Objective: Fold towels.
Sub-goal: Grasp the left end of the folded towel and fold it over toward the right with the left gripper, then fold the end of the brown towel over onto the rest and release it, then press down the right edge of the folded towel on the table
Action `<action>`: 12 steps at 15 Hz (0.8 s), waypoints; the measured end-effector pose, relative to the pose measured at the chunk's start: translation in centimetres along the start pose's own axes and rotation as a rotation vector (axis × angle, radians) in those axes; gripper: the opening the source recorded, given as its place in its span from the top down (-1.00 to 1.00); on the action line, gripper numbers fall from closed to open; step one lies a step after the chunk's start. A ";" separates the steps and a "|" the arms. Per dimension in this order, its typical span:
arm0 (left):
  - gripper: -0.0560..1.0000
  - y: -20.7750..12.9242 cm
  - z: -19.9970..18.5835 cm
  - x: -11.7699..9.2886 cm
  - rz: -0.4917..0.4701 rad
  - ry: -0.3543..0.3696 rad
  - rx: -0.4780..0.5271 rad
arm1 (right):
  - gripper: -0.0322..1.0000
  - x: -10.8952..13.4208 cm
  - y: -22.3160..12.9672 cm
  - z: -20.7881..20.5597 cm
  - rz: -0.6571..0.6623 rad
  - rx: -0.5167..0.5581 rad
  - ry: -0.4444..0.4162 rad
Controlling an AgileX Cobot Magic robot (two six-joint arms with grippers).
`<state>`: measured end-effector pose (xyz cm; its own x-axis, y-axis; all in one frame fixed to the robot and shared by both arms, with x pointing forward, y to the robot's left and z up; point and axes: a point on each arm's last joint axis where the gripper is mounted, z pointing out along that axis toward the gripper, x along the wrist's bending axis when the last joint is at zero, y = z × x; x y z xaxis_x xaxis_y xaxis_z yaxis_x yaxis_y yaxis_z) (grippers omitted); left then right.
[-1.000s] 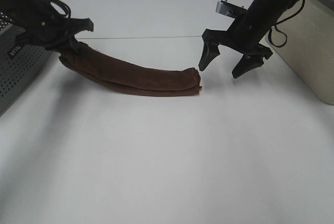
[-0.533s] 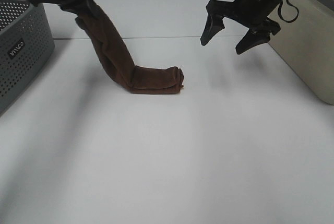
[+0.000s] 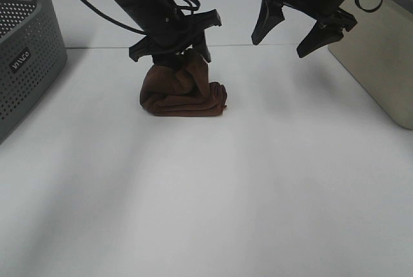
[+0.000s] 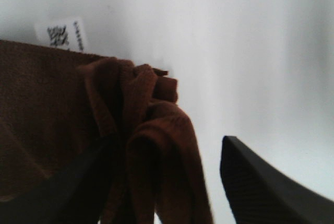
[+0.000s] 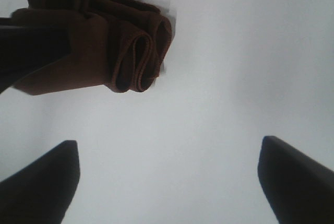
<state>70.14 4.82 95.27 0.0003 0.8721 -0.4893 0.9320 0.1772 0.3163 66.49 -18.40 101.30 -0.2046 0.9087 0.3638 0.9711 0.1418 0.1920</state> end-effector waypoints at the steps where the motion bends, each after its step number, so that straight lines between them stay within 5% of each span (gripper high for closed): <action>1: -0.31 -0.3 0.2 -0.8 -0.003 -0.027 -0.015 | -0.74 0.0 -0.1 0.0 0.000 0.005 0.001; 5: -0.39 0.8 -2.5 -1.8 0.060 -0.044 -0.084 | -0.74 0.8 0.0 -0.1 0.031 -0.003 0.081; 8: -0.39 4.0 -8.5 -0.1 0.160 0.019 -0.195 | -0.74 2.7 0.4 1.1 -0.005 -0.012 0.279; 12: -0.39 6.0 -11.6 3.4 0.119 0.089 -0.200 | -0.74 6.5 0.8 5.9 -0.066 -0.027 0.518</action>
<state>71.50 14.10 104.89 0.0659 0.9275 -0.3680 0.8369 0.1495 0.5266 66.65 -10.12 98.47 -0.3061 0.5836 0.7521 0.9519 0.1760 0.2508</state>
